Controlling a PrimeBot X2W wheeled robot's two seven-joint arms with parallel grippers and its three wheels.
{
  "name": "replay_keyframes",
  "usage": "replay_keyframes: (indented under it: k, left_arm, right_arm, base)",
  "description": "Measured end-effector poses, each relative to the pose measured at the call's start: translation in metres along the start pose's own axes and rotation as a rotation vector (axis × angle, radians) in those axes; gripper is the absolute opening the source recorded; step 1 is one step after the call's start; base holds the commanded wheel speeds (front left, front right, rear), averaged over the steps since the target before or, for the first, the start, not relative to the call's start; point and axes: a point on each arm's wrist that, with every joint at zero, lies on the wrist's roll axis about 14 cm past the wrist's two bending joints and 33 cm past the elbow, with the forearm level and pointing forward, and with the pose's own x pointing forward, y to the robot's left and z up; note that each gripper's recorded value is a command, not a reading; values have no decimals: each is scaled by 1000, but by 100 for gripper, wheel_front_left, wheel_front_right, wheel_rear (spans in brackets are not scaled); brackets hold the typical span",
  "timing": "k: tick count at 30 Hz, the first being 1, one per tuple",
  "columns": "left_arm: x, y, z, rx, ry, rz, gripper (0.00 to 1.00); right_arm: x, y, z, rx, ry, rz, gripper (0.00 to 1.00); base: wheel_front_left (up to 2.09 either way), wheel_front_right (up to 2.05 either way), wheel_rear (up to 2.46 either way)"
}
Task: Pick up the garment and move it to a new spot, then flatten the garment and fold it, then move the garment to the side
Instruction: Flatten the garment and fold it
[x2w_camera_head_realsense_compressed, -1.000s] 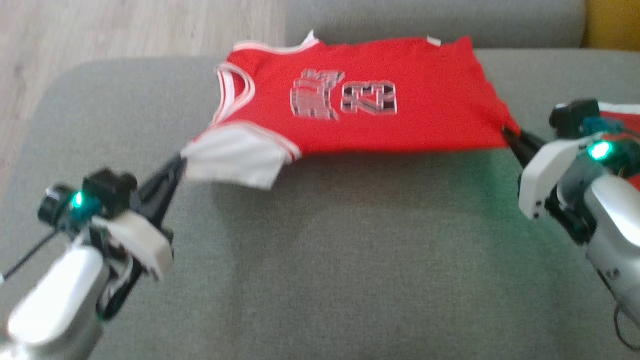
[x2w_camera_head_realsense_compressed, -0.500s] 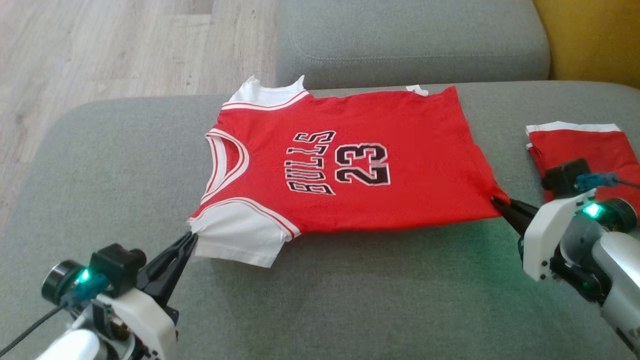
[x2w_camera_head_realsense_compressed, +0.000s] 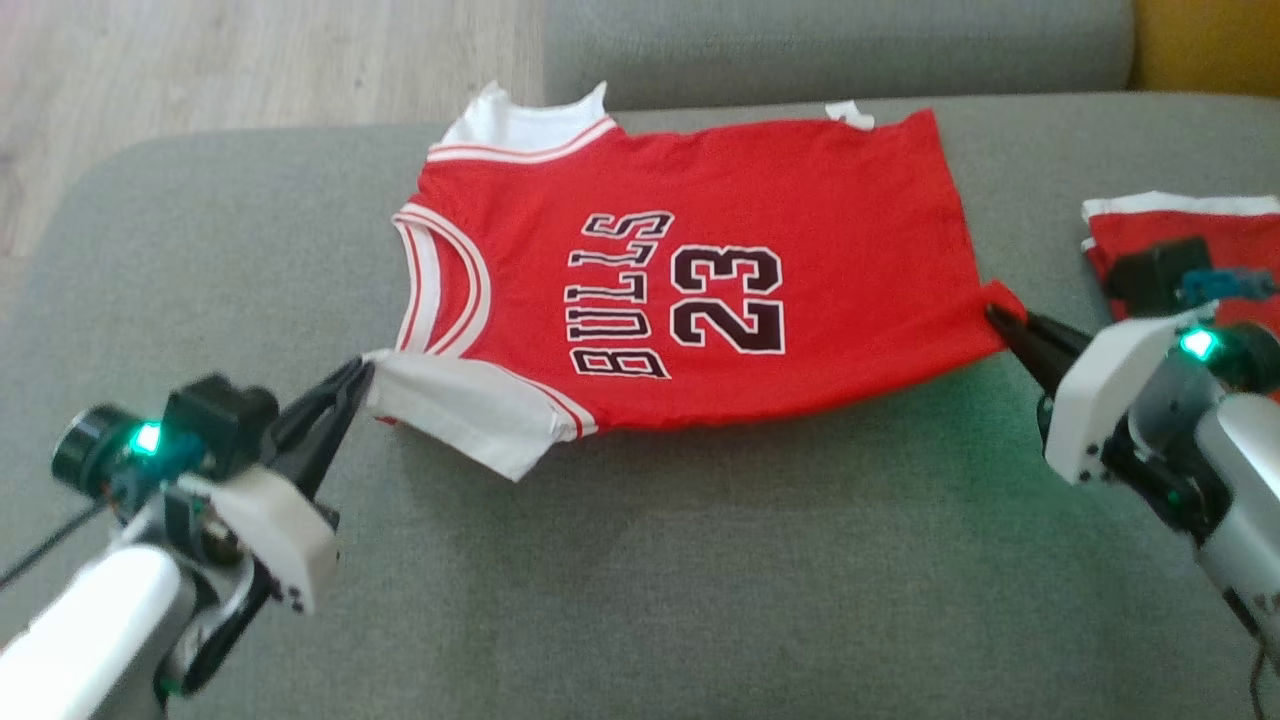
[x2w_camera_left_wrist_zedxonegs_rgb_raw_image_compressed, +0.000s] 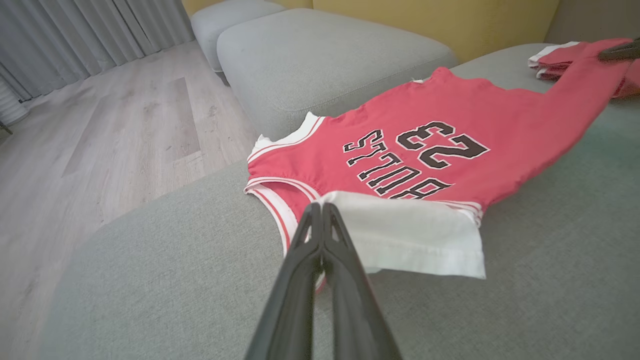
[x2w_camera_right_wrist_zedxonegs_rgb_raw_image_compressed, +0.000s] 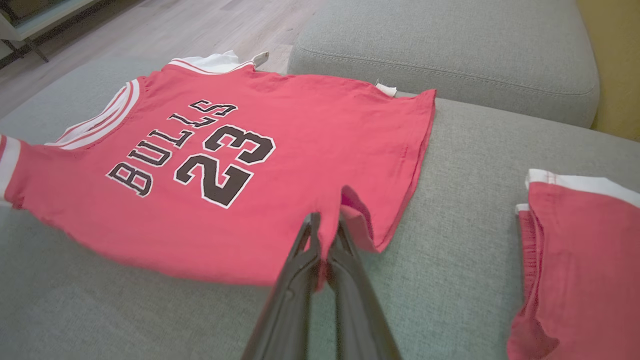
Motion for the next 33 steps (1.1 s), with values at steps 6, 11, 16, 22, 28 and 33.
replay_keyframes:
  k: [6, 11, 16, 22, 28, 33]
  left_arm:
    - [27, 14, -2, 32, 53, -19, 0]
    - [46, 24, 0, 54, 76, -24, 0]
    - [68, 39, 3, 97, 108, -15, 0]
    - [94, 49, 3, 145, 143, -17, 0]
    - [120, 58, 6, 211, 167, -10, 0]
    - [139, 61, -1, 219, 206, -4, 85]
  right_arm:
    - [18, -4, 6, 24, -2, -5, 0]
    - [28, -10, 4, 32, 14, -18, 0]
    - [40, -16, 2, 43, 37, -30, 0]
    - [51, -24, -4, 40, 70, -49, 0]
    - [62, -30, -10, 36, 97, -62, 0]
    - [71, -35, -7, 24, 77, -77, 100]
  base:
    - [0, 0, 0]
    - [0, 0, 0]
    - [0, 0, 0]
    - [0, 0, 0]
    - [0, 0, 0]
    - [0, 0, 0]
